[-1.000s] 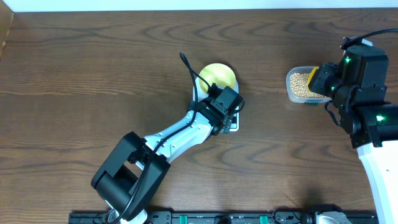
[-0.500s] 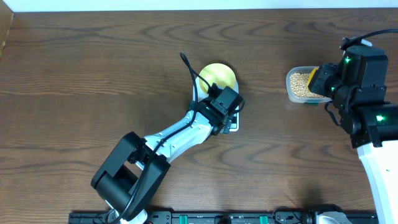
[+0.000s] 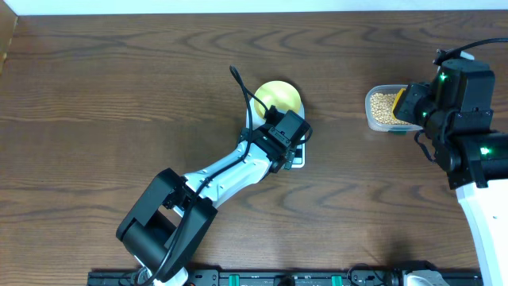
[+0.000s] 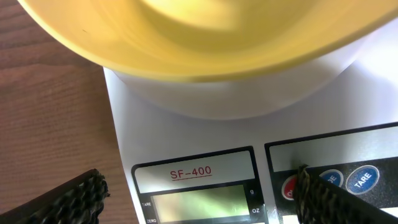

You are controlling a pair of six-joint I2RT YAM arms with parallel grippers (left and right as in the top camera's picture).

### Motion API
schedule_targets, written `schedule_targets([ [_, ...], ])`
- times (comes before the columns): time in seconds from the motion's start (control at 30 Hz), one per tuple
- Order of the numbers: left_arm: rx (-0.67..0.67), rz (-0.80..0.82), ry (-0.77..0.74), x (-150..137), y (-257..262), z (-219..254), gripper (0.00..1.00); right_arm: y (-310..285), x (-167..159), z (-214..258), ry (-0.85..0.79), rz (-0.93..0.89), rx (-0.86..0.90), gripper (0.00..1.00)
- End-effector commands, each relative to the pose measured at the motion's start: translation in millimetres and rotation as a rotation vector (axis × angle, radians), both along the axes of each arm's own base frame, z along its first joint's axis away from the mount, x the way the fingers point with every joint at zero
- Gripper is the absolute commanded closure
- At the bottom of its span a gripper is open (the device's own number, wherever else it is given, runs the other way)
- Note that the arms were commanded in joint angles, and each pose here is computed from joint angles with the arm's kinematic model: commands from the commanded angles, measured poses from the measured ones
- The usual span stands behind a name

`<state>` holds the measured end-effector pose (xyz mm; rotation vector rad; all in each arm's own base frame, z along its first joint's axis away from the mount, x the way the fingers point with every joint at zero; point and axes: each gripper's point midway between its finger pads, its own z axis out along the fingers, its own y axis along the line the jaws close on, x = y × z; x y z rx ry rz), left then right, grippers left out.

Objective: Scoop item into bowl and weigh 50g on scale

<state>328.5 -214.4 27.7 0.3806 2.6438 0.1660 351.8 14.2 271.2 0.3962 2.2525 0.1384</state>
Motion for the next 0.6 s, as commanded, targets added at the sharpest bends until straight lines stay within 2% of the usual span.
schedule_targets([
  [0.0, 0.036, 0.006, -0.003, 0.0, 6.6, -4.5, 0.02, -1.4, 1.5, 8.8, -0.018, 0.006, -0.008, 0.99],
  [0.57, 0.035, 0.009, -0.002, 0.4, 6.3, -6.6, 0.02, -1.7, 0.4, 7.4, -0.01, 0.006, -0.009, 0.99],
])
